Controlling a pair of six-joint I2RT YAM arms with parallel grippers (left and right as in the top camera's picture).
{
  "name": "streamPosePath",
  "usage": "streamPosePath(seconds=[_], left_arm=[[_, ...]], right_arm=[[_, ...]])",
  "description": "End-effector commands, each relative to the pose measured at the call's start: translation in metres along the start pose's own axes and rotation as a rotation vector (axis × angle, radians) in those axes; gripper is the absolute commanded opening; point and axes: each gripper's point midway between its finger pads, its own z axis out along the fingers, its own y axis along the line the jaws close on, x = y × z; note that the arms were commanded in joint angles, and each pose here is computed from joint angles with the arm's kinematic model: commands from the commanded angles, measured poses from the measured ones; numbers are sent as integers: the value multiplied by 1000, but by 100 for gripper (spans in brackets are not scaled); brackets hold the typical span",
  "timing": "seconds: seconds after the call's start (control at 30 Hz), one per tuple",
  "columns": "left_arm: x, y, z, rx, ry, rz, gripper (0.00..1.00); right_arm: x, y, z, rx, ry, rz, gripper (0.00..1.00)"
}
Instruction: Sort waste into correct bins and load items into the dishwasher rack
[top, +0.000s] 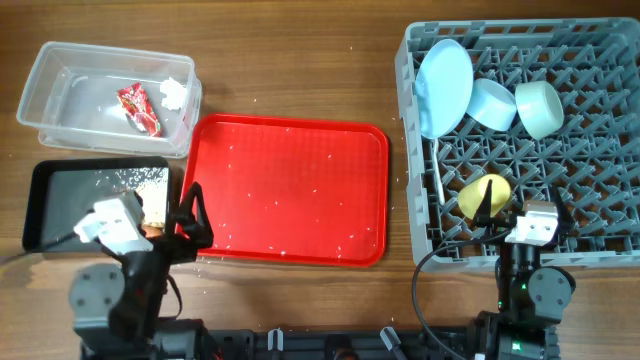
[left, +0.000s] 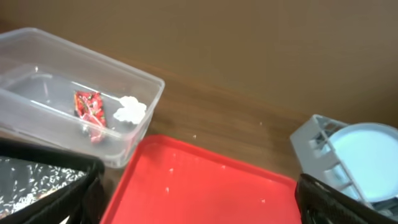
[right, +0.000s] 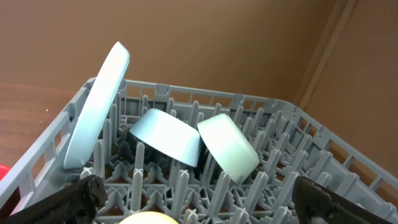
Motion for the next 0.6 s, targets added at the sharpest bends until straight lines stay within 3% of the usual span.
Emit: streamPosePath(seconds=[0.0, 0.33, 0.57], left_arm=[[39, -6, 14, 145, -34, 150, 100], [108, 11, 46, 191, -15, 157, 100], [102, 6, 47, 213, -55, 169, 100]], right_arm=[[-1, 1, 0, -10, -8, -6, 100], [-1, 1, 0, -10, -8, -6, 100], [-1, 1, 0, -10, -8, -6, 100]])
